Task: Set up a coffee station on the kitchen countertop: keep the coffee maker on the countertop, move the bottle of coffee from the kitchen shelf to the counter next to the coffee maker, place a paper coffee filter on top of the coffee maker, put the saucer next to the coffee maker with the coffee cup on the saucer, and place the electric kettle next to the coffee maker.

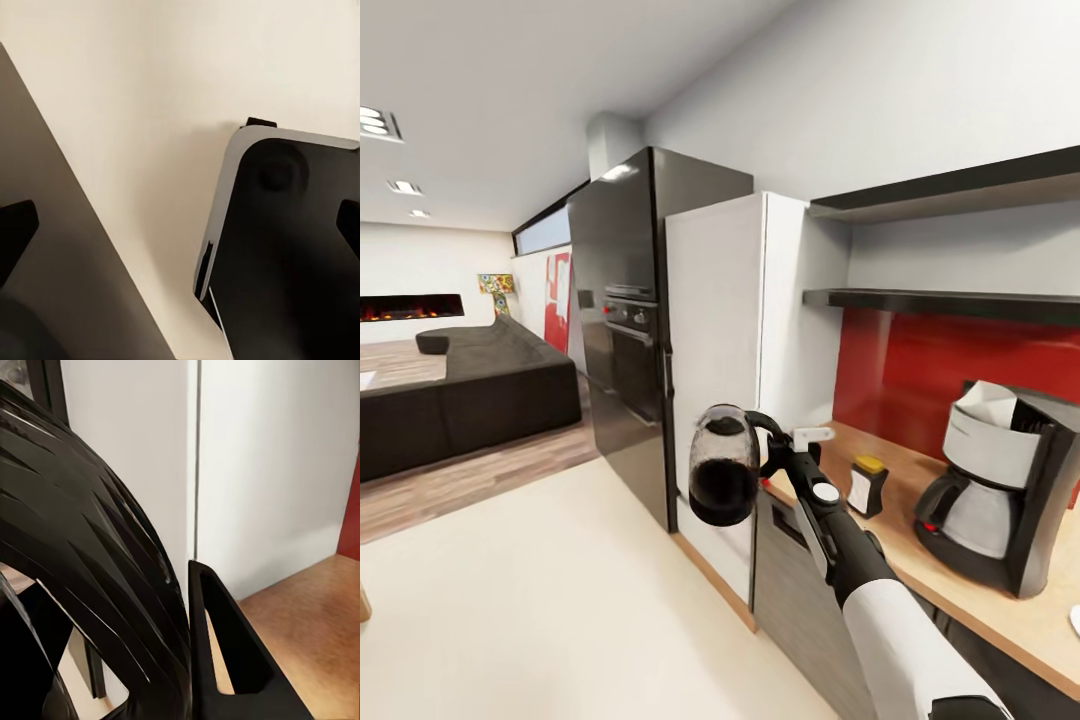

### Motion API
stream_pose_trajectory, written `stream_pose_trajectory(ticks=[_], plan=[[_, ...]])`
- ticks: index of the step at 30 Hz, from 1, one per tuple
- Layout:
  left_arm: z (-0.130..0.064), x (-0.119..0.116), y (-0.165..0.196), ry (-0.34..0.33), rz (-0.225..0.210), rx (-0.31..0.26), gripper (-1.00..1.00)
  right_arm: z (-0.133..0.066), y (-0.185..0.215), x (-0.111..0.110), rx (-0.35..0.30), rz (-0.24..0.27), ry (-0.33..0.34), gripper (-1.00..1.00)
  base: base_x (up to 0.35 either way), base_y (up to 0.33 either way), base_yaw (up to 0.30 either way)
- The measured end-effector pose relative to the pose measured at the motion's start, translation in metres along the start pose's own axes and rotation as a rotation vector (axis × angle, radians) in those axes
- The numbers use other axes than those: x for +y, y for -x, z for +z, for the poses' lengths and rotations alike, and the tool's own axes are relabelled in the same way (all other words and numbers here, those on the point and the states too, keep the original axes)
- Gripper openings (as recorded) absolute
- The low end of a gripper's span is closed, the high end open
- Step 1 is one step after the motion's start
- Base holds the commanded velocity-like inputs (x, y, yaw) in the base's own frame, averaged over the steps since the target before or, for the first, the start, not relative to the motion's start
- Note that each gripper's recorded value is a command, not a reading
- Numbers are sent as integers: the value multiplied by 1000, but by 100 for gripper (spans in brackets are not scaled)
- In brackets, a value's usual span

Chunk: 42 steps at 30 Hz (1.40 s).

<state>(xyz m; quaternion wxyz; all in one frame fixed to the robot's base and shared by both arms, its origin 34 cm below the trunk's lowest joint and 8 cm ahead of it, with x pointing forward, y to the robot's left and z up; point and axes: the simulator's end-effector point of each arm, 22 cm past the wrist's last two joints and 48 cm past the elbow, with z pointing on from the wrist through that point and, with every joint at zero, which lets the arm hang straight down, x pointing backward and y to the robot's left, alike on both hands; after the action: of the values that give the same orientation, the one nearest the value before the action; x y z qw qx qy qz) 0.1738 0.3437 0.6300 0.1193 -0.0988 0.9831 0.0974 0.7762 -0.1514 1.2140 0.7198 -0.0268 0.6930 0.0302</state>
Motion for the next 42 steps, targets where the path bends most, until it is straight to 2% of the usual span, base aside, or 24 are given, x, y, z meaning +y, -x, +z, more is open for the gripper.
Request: stream_pose_trajectory(ticks=[17, 42], plan=[[0, 0, 0, 2, 0, 2, 100, 0, 0, 0, 1, 0, 1, -100, 249, 217, -7], [0, 1, -5, 4, 3, 14, 100, 3, -10, 0, 17, 2, 1, -100, 27, 13, -253]])
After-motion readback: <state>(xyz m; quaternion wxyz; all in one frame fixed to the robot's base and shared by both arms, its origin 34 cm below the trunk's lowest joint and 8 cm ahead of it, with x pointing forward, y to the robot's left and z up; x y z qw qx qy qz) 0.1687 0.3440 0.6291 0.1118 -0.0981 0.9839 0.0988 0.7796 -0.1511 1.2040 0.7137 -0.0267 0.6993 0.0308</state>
